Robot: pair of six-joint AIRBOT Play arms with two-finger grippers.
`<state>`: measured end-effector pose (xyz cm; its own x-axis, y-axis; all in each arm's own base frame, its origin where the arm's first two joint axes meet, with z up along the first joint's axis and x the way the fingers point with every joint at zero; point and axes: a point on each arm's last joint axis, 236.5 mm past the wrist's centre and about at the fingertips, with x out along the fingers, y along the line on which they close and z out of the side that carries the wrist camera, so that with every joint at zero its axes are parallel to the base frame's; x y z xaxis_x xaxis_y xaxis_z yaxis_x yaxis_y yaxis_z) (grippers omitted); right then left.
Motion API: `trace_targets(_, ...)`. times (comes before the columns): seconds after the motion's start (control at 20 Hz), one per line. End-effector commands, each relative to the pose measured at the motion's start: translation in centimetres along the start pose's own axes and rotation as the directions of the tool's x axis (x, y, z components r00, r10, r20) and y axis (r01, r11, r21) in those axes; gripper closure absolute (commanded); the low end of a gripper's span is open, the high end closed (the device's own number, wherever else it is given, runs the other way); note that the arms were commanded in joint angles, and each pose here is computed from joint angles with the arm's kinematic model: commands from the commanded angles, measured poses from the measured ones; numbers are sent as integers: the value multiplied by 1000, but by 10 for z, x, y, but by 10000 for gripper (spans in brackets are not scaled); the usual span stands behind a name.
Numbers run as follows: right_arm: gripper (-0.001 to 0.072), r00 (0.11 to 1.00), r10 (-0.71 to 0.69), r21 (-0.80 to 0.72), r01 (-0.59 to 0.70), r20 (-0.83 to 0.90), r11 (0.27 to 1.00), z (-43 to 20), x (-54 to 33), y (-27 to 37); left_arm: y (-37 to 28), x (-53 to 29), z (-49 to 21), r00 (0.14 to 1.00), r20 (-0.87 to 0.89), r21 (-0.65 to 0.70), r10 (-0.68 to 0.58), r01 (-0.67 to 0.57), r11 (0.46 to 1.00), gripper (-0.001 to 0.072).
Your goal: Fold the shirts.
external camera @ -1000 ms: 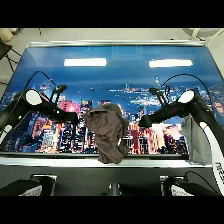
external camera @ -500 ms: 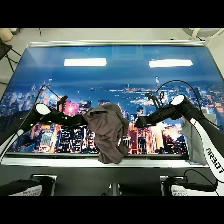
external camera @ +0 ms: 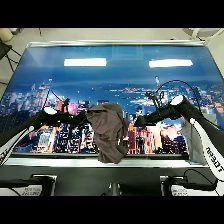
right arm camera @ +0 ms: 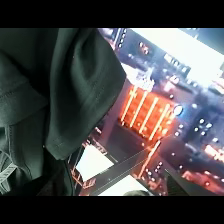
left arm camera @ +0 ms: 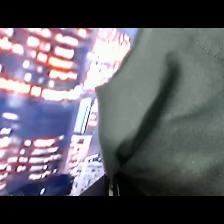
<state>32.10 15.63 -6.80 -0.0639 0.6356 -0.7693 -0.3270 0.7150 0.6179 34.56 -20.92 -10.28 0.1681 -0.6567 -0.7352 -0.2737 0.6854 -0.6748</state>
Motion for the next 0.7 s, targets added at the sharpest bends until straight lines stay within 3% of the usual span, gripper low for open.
trace_targets(0.0,10,1000,10,15,-9,-10,1000,-2,5,-2,-4,1,7,1000,24,28,-20,19,999,678)
trace_targets(0.4,10,994,51,-34,-55,-101,998,-9,61,31,-26,-17,8,997,54,134,-58,50,990,681)
trace_targets(0.6,44,992,78,-7,-80,-98,997,-7,73,43,-33,-24,9,995,68,171,-71,58,984,681)
trace_targets(0.65,89,992,77,-9,-78,-99,997,-7,75,46,-35,-26,9,995,73,175,-74,61,983,681)
